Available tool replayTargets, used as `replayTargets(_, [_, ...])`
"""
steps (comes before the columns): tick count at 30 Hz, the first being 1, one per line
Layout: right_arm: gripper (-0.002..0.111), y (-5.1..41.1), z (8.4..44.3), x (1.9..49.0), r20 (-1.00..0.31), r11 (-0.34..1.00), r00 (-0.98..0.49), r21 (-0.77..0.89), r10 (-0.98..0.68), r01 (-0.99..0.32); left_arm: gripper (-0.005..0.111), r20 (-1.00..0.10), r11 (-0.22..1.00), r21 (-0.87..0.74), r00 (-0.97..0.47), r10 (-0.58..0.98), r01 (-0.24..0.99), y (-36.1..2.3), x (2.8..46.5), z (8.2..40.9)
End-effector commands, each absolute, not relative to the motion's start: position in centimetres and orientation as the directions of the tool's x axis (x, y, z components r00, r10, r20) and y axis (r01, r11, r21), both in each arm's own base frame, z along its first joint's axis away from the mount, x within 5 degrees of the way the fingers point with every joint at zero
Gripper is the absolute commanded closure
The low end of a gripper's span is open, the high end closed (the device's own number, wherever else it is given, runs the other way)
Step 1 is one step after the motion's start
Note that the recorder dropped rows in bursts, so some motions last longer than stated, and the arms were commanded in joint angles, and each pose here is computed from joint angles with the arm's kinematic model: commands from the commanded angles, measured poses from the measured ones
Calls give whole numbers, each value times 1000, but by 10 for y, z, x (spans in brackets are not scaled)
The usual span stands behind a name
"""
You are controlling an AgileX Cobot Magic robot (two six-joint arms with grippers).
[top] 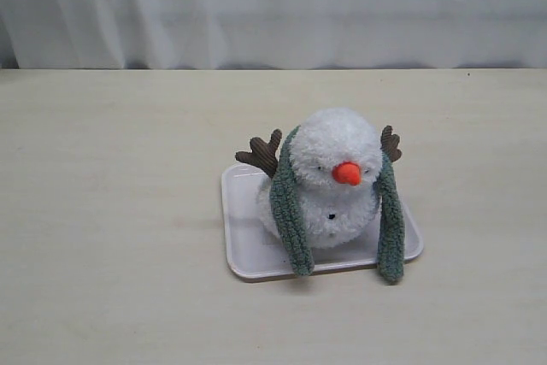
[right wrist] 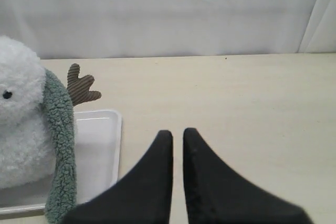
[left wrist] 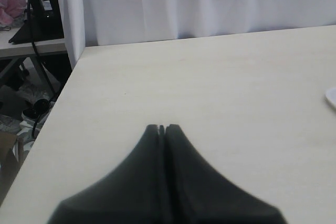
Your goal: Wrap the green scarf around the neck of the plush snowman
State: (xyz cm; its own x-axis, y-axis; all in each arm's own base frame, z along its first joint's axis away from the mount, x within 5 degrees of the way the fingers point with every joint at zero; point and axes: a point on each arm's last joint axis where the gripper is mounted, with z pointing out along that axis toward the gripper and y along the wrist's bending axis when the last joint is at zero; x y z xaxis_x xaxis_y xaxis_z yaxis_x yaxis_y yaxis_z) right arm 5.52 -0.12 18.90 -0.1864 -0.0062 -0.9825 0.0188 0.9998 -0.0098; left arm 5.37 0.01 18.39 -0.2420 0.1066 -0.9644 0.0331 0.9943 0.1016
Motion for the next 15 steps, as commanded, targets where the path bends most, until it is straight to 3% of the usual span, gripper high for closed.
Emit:
replayTargets(1, [101,-2,186,54,-977,999,-210,-27,-22,23,107,-967,994,105,-229,109,29,0,54,184])
replayTargets(15, [101,-2,183,54,-966,997,-247,-77,-72,10,107,-967,994,105,-229,109,29,0,54,184])
